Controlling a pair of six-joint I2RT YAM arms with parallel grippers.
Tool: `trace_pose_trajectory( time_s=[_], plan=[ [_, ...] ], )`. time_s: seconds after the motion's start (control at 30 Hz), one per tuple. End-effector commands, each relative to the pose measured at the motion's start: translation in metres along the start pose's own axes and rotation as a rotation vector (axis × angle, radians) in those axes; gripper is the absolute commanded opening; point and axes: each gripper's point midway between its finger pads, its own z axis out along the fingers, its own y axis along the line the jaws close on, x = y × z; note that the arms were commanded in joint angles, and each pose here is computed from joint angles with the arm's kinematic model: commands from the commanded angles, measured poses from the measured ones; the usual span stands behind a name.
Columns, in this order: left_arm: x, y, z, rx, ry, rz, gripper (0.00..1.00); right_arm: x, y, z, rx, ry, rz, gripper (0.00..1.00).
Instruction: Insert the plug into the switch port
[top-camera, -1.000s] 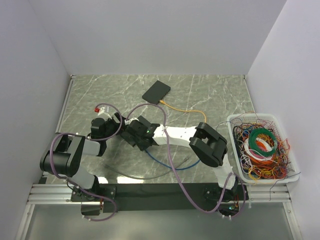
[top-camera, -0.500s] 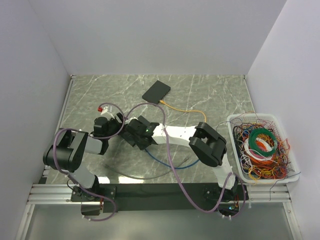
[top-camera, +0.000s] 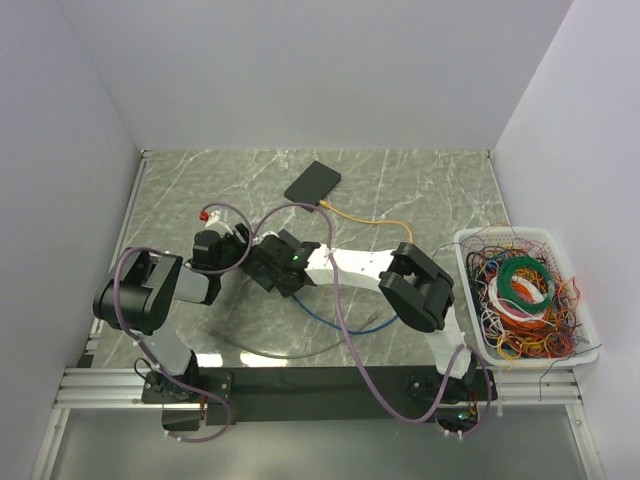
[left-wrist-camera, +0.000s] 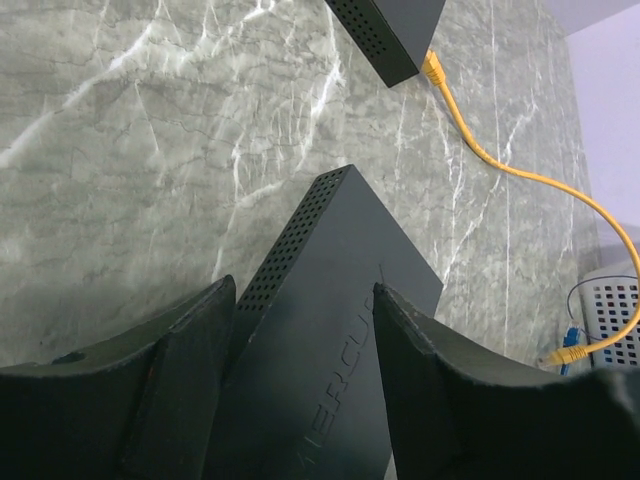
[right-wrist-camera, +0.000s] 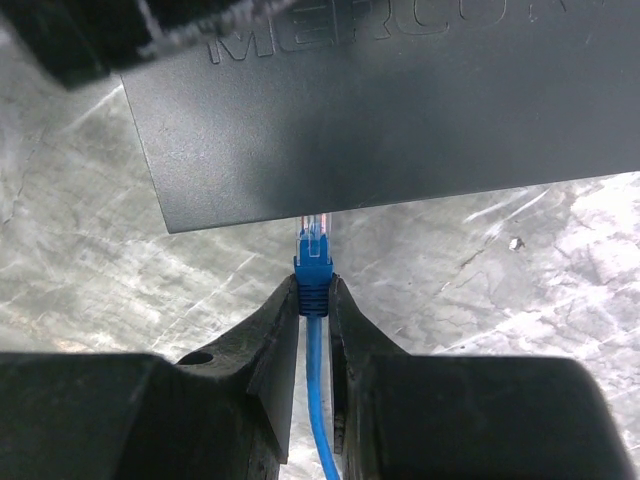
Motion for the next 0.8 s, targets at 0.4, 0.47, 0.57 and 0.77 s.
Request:
trace_pose_trajectory(
  time_s=[0.4,0.47,0.57,0.77],
  plan=[
    [0.025,0.012,0.011,-0.012,0.070,0.000,0.60,-0.043,0.007,-0.013,-0.030,-0.115,0.014,0.00],
    [0.025,0.012,0.011,-0.008,0.068,0.000,0.60,-0.044,0.009,-0.015,-0.044,-0.122,0.019,0.00],
    [0.026,0.013,0.012,-0.010,0.072,-0.002,0.60,-0.046,0.011,-0.016,-0.050,-0.127,0.021,0.00],
    [0.029,0.014,0.013,-0.010,0.078,0.001,0.58,-0.048,0.013,-0.017,-0.059,-0.130,0.025,0.00]
  ],
)
